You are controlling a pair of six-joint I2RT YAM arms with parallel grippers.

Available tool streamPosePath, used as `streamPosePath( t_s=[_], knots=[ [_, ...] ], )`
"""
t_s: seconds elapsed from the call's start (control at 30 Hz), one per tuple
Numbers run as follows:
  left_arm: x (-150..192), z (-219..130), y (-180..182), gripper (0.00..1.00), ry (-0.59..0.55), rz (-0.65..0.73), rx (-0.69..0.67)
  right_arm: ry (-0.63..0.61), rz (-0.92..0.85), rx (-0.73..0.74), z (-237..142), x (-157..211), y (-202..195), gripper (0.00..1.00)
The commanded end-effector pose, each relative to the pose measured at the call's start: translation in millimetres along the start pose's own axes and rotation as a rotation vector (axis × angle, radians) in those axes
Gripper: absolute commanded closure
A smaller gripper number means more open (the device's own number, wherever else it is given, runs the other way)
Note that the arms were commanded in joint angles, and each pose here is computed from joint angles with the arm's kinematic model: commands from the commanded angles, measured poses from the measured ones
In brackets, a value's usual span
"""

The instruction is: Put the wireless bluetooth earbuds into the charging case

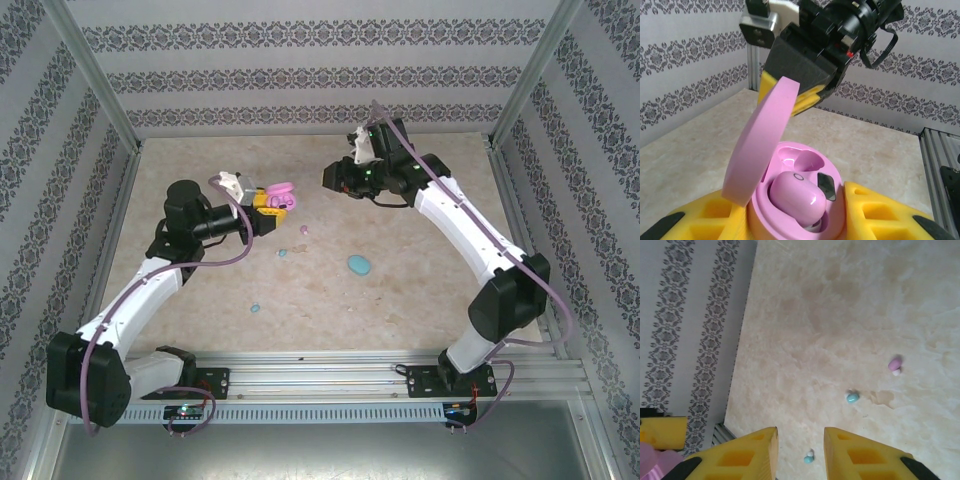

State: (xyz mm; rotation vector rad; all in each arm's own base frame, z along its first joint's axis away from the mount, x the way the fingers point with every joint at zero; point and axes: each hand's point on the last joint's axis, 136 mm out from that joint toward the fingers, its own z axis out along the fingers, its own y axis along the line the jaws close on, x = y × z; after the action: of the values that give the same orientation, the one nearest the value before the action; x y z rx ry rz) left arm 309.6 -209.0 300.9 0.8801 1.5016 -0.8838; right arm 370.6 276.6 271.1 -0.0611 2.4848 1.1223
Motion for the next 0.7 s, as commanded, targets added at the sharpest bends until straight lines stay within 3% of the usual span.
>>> streamPosePath(
  t_s=[0.0, 0.3, 0.67],
  knots=[
    [-15.0, 4.0, 0.3, 1.0, -0.026, 0.036, 0.011, 0.064, 0.015, 0.006, 23.9, 8.7, -13.8, 0.7],
    [1.3, 8.2, 10.2, 1.0, 0.028, -0.059, -0.014, 0.149, 0.008, 0.034, 82.4, 1.7, -42.7, 0.71],
    [14.9, 8.3, 11.0, 1.0, 0.045, -0.156, -0.024, 0.301, -0.105, 0.241, 162.3, 15.0, -93.8, 0.73]
  ],
)
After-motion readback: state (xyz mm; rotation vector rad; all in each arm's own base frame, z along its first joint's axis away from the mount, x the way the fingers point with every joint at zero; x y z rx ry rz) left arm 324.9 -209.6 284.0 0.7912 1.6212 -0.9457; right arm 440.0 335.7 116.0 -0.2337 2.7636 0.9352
